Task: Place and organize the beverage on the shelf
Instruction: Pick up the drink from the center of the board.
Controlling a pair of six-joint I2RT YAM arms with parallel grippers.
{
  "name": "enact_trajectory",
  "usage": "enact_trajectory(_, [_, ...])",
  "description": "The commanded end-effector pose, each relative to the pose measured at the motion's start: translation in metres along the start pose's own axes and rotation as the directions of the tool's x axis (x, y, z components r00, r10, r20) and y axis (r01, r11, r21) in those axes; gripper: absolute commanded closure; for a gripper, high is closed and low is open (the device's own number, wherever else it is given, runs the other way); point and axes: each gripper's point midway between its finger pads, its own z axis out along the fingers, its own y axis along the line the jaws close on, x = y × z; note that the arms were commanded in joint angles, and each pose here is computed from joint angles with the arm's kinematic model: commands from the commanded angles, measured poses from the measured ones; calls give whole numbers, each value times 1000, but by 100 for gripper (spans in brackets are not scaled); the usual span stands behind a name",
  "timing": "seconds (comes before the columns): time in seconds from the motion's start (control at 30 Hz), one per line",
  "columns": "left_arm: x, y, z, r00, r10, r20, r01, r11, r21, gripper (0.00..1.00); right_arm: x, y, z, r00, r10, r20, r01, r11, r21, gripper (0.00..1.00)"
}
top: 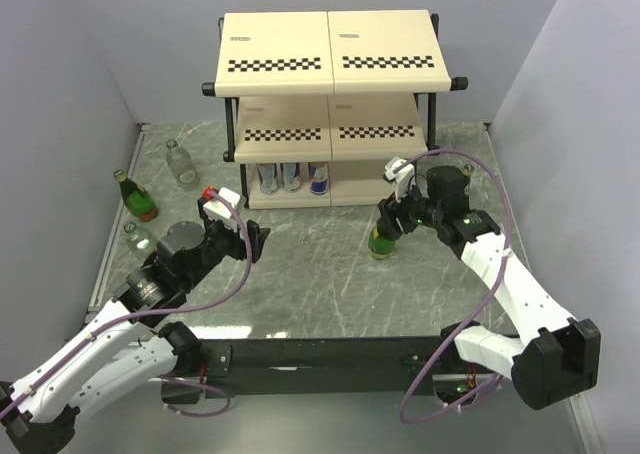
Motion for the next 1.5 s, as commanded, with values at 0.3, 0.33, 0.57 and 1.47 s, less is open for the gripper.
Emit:
enact_trajectory(0.3, [-11, 2, -1, 999, -5, 38, 5, 1000, -5, 17, 3, 1, 5, 1000, 0, -10, 0, 1000, -5, 37])
enact_trajectory(0.33, [-11, 2, -1, 999, -4, 37, 4, 1000, -5, 17, 3, 1, 5, 1000, 2, -13, -2, 1000, -3, 37])
enact_trajectory(0.57, [-11, 1, -1, 999, -5, 36, 5, 1000, -4, 17, 7, -1, 7, 1000, 8, -28, -8, 1000, 10, 39])
enact_trajectory(1.47, [-12, 2, -1, 999, -6, 38, 6, 1000, -3, 16, 19, 5, 9, 998, 17, -67, -18, 1000, -19, 48])
